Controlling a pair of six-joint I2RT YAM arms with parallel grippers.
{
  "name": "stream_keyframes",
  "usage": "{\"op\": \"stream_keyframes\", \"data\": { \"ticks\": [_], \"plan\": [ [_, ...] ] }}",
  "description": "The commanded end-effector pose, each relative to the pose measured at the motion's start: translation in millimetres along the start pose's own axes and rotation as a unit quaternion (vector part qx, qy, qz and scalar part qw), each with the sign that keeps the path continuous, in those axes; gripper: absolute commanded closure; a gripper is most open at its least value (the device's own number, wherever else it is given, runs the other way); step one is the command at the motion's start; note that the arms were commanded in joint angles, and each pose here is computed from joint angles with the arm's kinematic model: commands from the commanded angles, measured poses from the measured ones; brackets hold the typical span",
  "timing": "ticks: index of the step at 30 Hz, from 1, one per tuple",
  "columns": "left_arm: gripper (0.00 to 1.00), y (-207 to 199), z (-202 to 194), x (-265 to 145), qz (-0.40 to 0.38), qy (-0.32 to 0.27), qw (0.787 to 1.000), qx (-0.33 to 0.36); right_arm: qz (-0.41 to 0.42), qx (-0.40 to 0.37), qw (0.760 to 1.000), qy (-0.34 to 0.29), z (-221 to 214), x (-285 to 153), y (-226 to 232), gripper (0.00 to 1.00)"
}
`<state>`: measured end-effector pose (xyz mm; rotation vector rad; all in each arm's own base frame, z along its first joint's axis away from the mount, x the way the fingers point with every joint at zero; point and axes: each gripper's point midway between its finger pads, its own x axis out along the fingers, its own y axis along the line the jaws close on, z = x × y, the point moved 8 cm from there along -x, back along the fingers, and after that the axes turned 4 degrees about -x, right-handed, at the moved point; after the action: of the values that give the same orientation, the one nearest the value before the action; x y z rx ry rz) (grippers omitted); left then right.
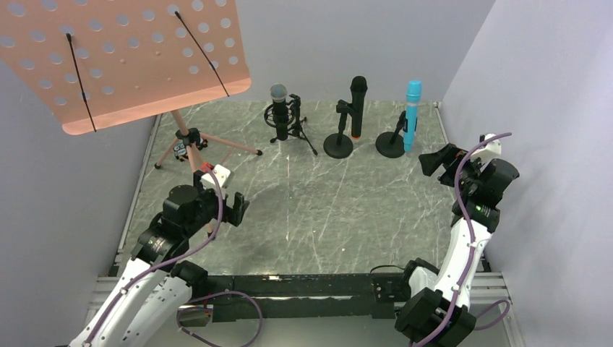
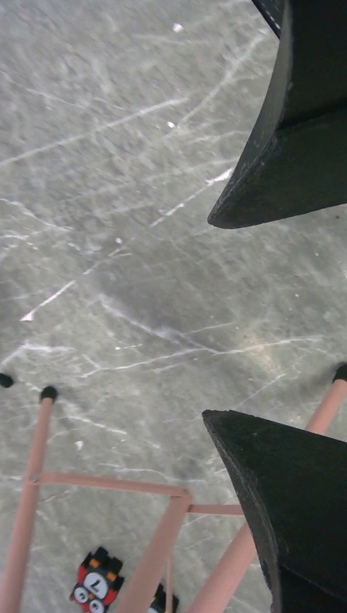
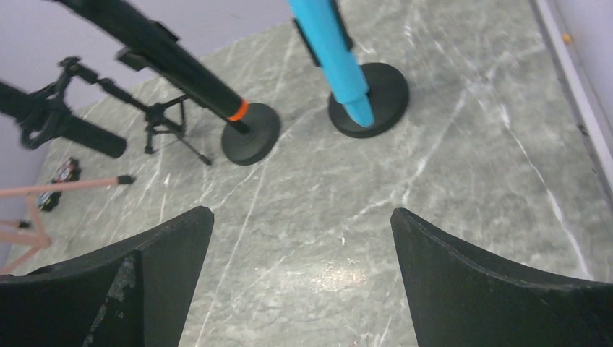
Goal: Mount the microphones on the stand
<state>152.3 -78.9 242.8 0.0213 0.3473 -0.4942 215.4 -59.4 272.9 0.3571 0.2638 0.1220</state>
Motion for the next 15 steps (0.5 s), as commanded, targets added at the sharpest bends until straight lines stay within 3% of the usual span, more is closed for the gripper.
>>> {"op": "stream_keyframes", "data": {
  "ticks": [1, 12, 15],
  "plan": [
    [0.01, 4, 2, -6, 0.009, -0.043, 0.999, 0.021, -0.093, 0.048, 0.995, 0.001, -11, -1, -16, 0.0],
    [0.0, 6, 1, -20, 0.025, -0.085, 0.996, 0.015, -0.104, 0.041, 0.994, -0.009, -13, -4, -16, 0.0],
    [0.01, 15, 2, -24, 0.074, -0.093, 0.993, 0.006, -0.095, 0.041, 0.995, -0.008, -13, -5, -13, 0.0]
  ]
}}
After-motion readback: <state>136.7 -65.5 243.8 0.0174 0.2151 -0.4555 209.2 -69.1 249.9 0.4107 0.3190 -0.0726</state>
